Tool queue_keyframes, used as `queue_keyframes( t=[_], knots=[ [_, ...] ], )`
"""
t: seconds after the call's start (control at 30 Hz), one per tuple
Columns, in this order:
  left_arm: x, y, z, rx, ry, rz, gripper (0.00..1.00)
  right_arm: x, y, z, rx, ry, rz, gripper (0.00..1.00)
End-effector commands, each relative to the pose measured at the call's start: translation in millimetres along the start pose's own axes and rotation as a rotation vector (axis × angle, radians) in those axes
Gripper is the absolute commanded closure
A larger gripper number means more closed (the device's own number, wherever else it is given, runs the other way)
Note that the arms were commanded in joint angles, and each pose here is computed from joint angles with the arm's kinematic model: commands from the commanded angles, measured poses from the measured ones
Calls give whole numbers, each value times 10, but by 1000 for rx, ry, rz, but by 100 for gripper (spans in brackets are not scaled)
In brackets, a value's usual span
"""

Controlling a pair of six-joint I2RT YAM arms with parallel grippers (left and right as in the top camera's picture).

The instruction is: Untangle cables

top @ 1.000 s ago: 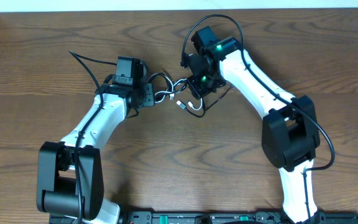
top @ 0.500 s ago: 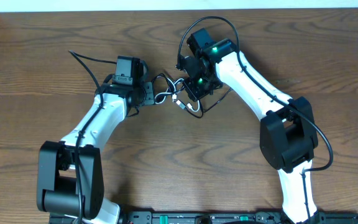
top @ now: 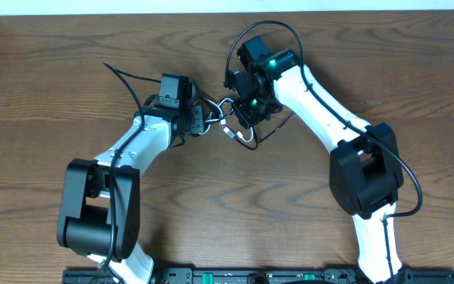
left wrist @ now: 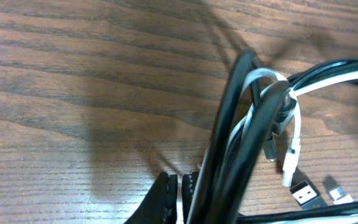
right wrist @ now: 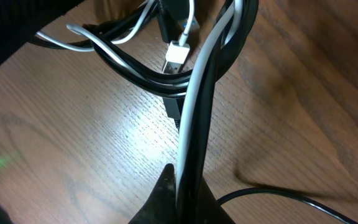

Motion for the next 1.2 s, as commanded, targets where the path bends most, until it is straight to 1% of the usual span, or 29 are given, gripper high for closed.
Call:
queue_keyframes(
  t=[0.0,0.13,0.33,0.43,0.5,0.57,0.63,0.8,0.93,1.0,1.17],
  knots=[
    [70,17,-51,9,-18,-5,93,6,57,-15,-3,0,-20,98],
    [311,-22,-124,5,-54,3,92,-30,45,27,-8,13,-20,98],
    [814,-91,-223,-3,-131,19,93,-159,4,117,-15,33,-20,98],
    [960,-58,-243,-2,-159,-7,92,-231,-18,161,-18,40,-21,98],
    [972,78,-238,18,-168,-87,93,-293,-38,192,-19,43,-21,98],
    [950,252,-209,87,-174,-184,93,-331,-51,195,-33,38,-21,98],
    [936,360,-177,141,-178,-242,93,-372,-65,187,-63,27,-20,99],
    [894,461,-119,201,-173,-296,92,-484,-102,198,-156,10,-20,98],
    [961,653,-100,261,-200,-415,92,-561,-125,235,-186,8,-20,98],
    [984,703,-93,286,-210,-445,92,-594,-136,260,-186,10,-20,98],
    [981,729,-78,307,-210,-449,91,-641,-153,297,-188,13,-19,98]
  ],
)
Point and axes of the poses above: each gripper's point midway between its finger pads, its own x axis back along the fingers, its own y axis along the line the jaws close on, z = x × y, the point moved 1 cm from there along x, back along the fingers, and after that the axes turned 2 degrees about -x, right-handed, at the moved point
